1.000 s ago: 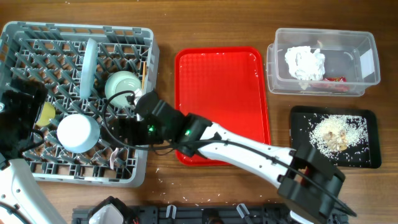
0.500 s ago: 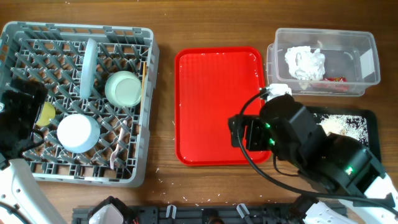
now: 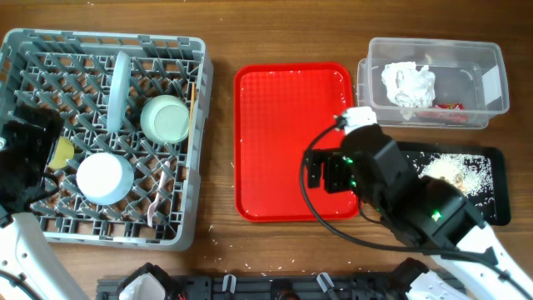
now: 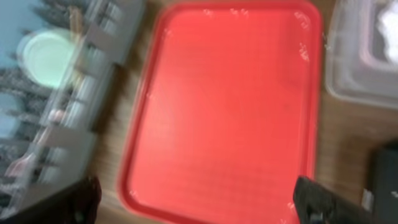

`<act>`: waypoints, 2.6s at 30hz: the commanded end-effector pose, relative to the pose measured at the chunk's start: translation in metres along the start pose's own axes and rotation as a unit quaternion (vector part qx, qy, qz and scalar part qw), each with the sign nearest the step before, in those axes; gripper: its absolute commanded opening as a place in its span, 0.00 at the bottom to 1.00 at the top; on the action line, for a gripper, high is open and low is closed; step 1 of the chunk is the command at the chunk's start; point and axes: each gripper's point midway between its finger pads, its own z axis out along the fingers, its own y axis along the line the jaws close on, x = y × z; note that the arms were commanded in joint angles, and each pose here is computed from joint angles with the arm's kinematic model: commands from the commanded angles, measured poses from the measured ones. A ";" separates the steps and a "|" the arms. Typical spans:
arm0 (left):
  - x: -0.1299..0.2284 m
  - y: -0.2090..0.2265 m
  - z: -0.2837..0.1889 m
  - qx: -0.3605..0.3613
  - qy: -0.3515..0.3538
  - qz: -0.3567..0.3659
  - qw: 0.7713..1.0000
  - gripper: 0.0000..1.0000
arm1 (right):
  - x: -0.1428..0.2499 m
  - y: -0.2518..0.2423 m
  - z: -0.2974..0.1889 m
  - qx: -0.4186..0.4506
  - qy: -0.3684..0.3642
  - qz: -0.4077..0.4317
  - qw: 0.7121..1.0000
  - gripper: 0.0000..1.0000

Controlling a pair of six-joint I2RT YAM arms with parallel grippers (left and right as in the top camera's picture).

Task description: Sort waste into correct bins and load items into the dishwasher rack

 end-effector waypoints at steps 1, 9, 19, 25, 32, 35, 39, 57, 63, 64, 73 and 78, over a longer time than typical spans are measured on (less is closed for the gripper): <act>-0.002 0.000 -0.001 0.000 -0.003 -0.006 1.000 1.00 | 0.016 -0.011 0.026 -0.065 -0.052 -0.033 0.996 1.00; -0.002 0.000 -0.001 0.000 -0.003 -0.006 1.000 1.00 | 0.061 -0.066 0.039 -0.104 -0.259 0.006 0.960 1.00; -0.002 0.000 -0.001 0.000 -0.003 -0.006 1.000 1.00 | 0.042 -0.124 0.004 -0.015 -0.381 0.033 0.924 0.99; -0.002 0.000 -0.001 0.000 -0.003 -0.006 1.000 1.00 | 0.035 -0.173 -0.016 0.077 -0.420 0.072 0.901 1.00; -0.002 0.000 -0.001 0.000 -0.003 -0.006 1.000 1.00 | 0.035 -0.175 -0.017 0.081 -0.421 0.074 0.900 1.00; -0.002 0.000 -0.001 0.000 -0.003 -0.006 1.000 1.00 | 0.036 -0.182 -0.018 0.106 -0.422 0.070 0.898 1.00; -0.002 0.000 -0.001 0.000 -0.003 -0.006 1.000 1.00 | 0.036 -0.175 -0.015 0.152 -0.399 -0.075 0.901 1.00; -0.002 0.000 -0.001 0.000 -0.003 -0.006 1.000 1.00 | 0.036 -0.170 -0.014 0.132 -0.403 -0.057 0.904 1.00; -0.002 0.003 -0.001 -0.008 -0.005 -0.005 1.000 1.00 | 0.036 -0.170 -0.014 0.132 -0.403 -0.057 0.904 1.00; 0.001 0.006 -0.001 -0.013 0.001 -0.007 1.000 1.00 | 0.036 -0.170 -0.014 0.132 -0.403 -0.057 0.904 1.00; 0.128 -0.008 0.073 0.083 0.016 0.304 0.949 1.00 | 0.036 -0.170 -0.014 0.132 -0.403 -0.057 0.904 1.00; 0.185 -0.004 0.102 0.204 -0.041 0.351 0.913 1.00 | 0.036 -0.170 -0.014 0.132 -0.403 -0.057 0.904 1.00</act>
